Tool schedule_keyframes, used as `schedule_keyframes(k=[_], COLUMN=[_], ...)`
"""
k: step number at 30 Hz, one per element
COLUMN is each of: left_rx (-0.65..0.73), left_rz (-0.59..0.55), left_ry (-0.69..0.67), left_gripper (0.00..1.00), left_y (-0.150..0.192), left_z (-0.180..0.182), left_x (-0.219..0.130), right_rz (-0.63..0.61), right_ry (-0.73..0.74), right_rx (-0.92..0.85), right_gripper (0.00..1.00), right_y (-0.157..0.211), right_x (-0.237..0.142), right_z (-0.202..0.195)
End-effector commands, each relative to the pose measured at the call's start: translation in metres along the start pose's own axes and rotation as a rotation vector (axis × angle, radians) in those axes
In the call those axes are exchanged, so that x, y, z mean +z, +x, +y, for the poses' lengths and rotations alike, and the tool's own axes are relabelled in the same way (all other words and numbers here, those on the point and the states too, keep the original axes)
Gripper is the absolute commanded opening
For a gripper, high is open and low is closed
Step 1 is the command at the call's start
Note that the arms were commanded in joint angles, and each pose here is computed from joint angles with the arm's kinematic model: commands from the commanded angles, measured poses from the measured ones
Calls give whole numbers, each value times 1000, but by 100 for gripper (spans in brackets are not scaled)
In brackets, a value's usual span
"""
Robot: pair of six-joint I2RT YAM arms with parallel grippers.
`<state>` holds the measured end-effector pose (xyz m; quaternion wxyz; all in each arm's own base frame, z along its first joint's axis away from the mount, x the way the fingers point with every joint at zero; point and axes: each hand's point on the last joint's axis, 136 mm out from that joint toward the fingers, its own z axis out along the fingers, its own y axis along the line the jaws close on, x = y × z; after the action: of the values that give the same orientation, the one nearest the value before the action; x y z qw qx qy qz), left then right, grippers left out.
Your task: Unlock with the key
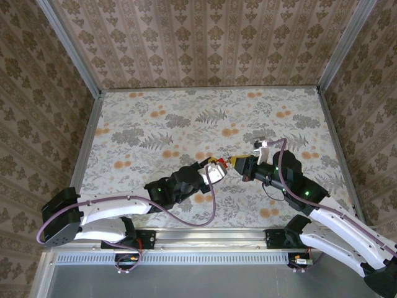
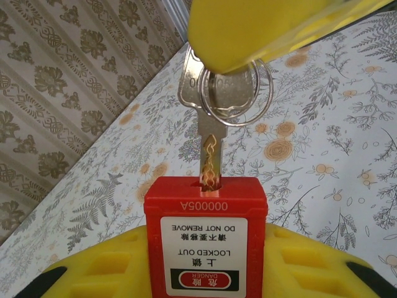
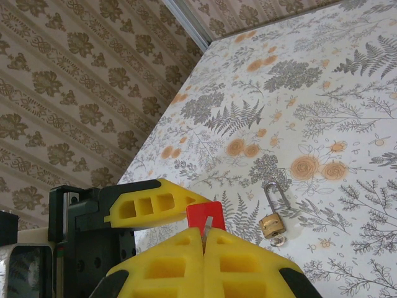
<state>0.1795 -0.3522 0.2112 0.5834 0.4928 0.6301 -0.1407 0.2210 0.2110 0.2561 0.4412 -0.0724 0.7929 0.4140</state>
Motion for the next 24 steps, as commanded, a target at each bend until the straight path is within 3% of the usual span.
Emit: schedule_keyframes(k=[1, 24], left_rx=[-6, -1], left_rz=[-82, -143], left_ry=[-29, -18], left_gripper=[29, 26], left_y=[-28, -48], left_z=[8, 10], left_x=[-2, -8], right_rz=[41, 162], right_ry=[-12, 10], right_rx=[24, 36], right_gripper=[0, 0], right_y=[12, 38], right_x=[4, 16], right_z=[-3, -13])
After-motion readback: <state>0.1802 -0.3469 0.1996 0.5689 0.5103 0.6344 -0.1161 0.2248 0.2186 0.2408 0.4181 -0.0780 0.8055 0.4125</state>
